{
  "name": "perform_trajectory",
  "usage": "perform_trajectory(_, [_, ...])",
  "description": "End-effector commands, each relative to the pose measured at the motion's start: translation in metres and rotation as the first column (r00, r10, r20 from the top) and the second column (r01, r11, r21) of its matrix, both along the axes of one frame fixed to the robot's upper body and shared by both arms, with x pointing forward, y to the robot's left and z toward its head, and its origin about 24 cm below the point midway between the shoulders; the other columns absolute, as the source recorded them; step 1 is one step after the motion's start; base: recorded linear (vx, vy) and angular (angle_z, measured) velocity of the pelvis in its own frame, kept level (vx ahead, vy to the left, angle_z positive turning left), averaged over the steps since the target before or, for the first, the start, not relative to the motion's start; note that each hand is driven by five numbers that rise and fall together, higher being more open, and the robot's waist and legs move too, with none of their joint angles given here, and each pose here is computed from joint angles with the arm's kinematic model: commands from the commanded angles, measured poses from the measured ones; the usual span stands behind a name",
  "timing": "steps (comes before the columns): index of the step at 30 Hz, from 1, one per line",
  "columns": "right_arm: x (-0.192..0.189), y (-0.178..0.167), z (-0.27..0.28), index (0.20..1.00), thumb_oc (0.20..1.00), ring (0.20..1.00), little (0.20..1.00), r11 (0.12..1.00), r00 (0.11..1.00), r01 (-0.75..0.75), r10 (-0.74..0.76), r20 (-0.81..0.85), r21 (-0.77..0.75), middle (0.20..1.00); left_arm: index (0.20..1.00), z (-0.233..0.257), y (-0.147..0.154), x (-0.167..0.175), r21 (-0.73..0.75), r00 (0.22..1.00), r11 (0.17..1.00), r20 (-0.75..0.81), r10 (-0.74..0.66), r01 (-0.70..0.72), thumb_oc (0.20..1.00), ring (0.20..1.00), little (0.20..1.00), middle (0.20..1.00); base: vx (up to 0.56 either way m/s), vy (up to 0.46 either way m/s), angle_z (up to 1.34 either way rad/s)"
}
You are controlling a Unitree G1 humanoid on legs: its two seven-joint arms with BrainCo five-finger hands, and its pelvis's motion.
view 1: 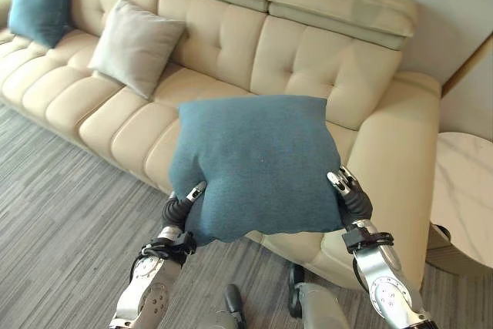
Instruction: Pick up all the scattered cushions and arrange them neatly on the sofa.
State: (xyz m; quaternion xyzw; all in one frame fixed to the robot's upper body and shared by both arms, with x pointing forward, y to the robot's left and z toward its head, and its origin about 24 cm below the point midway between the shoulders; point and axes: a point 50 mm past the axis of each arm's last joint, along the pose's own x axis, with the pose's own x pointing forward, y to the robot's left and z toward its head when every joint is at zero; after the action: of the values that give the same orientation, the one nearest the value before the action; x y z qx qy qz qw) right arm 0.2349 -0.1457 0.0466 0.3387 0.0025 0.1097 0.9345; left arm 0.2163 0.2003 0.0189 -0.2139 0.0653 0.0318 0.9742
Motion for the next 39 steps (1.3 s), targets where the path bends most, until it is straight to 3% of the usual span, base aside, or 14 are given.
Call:
perform_trajectory(1, [0.0,0.035,0.043,0.2,0.2,0.2,0.2,0.978,0.957,-0.179,0.149,0.247,0.106,0.2,0.2,0.065,-0.034,0.02,-0.022,0.93,0.989,0.343,-0.132,0.149,0.2,0.2,0.2,0.2,0.33,-0.1,-0.53])
perform_trajectory(17, [0.002,0.025,0.033,0.2,0.2,0.2,0.2,0.986,0.972,-0.159,0.148,0.181,0.048,0.2,0.2,0.056,-0.037,0.012,-0.116,0.945,0.984,0.312,-0.095,0.138,0.2,0.2,0.2,0.2,0.14,0.025,-0.5])
perform_trajectory(31, [-0.001,0.024,0.008,0.2,0.2,0.2,0.2,0.98,0.98,-0.183,0.188,0.069,-0.074,0.2,0.2,0.034,-0.037,0.012,-0.028,0.962,0.986,0.226,-0.152,0.163,0.2,0.2,0.2,0.2,0.09,0.192,-0.22])
perform_trajectory(36, [0.03,0.045,0.013,0.2,0.2,0.2,0.2,0.964,0.971,-0.212,0.226,0.076,-0.16,0.2,0.2,0.04,-0.043,0.056,0.038,0.955,0.982,0.23,-0.19,0.186,0.2,0.2,0.2,0.2,-0.02,0.137,-0.14])
perform_trajectory(39, [0.069,0.064,0.05,0.2,0.2,0.2,0.2,0.964,0.961,-0.177,0.213,0.175,-0.198,0.2,0.2,0.086,-0.061,0.103,0.087,0.912,0.975,0.343,-0.224,0.206,0.2,0.2,0.2,0.2,-0.33,0.044,-0.17])
